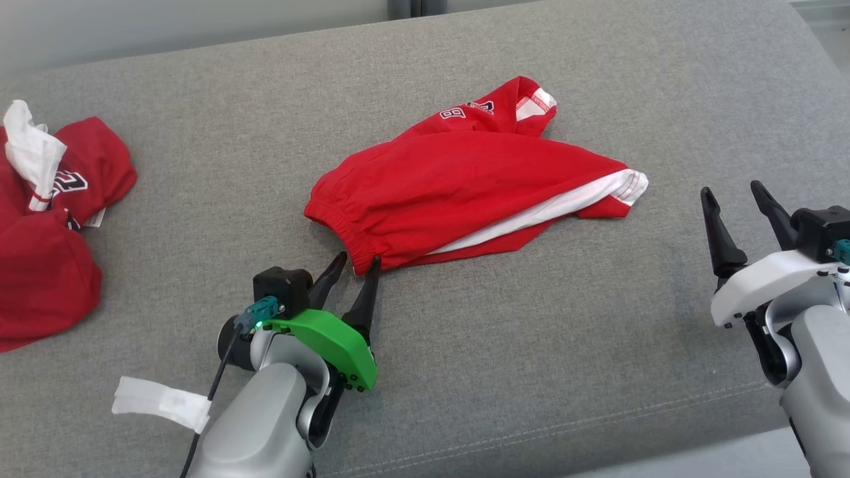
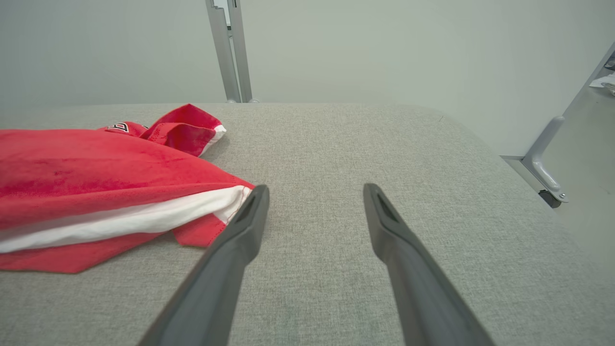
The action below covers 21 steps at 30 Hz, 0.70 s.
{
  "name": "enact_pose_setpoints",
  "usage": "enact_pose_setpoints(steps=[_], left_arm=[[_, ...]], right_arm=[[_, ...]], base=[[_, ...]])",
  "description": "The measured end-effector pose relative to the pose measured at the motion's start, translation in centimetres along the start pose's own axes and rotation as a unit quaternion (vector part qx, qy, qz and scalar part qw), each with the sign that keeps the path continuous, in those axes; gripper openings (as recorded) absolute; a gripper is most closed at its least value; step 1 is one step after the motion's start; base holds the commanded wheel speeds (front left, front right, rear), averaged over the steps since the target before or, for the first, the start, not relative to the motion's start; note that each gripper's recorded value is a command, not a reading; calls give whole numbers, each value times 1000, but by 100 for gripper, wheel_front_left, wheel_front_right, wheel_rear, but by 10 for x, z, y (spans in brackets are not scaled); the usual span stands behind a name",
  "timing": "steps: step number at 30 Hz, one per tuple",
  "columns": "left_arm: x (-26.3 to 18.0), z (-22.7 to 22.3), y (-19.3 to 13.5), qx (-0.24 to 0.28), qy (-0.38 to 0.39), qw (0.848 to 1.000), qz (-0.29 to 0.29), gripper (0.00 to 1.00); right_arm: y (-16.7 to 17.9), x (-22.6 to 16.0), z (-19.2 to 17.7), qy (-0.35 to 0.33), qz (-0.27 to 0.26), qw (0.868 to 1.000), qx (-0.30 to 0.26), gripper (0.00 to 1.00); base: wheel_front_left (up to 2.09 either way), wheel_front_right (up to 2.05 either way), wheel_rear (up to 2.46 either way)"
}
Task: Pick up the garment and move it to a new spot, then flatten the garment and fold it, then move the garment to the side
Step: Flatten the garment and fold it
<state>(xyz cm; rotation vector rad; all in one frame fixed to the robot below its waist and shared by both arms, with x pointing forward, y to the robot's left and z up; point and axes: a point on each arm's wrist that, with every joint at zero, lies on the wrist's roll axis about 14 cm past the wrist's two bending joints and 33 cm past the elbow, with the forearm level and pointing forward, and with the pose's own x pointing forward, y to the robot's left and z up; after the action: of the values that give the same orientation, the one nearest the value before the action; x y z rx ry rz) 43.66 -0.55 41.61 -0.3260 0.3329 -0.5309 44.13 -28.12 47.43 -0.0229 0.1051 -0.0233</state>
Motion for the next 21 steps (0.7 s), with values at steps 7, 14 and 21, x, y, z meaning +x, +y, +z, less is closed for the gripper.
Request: enact_pose_setpoints(steps=[7, 14, 21], left_arm=[[5, 1, -7, 3, 5, 1000, -13, 0], [12, 28, -19, -20, -32, 999, -32, 0], [31, 42, 3, -2, -21, 1000, -3, 0]], right_arm=[[11, -3, 7, -18, 8, 1000, 12, 100], [18, -2, 9, -23, 15, 1000, 15, 100], [29, -5, 5, -19, 23, 999, 22, 100]], base=[[0, 0, 0], [0, 0, 0], [0, 0, 0]])
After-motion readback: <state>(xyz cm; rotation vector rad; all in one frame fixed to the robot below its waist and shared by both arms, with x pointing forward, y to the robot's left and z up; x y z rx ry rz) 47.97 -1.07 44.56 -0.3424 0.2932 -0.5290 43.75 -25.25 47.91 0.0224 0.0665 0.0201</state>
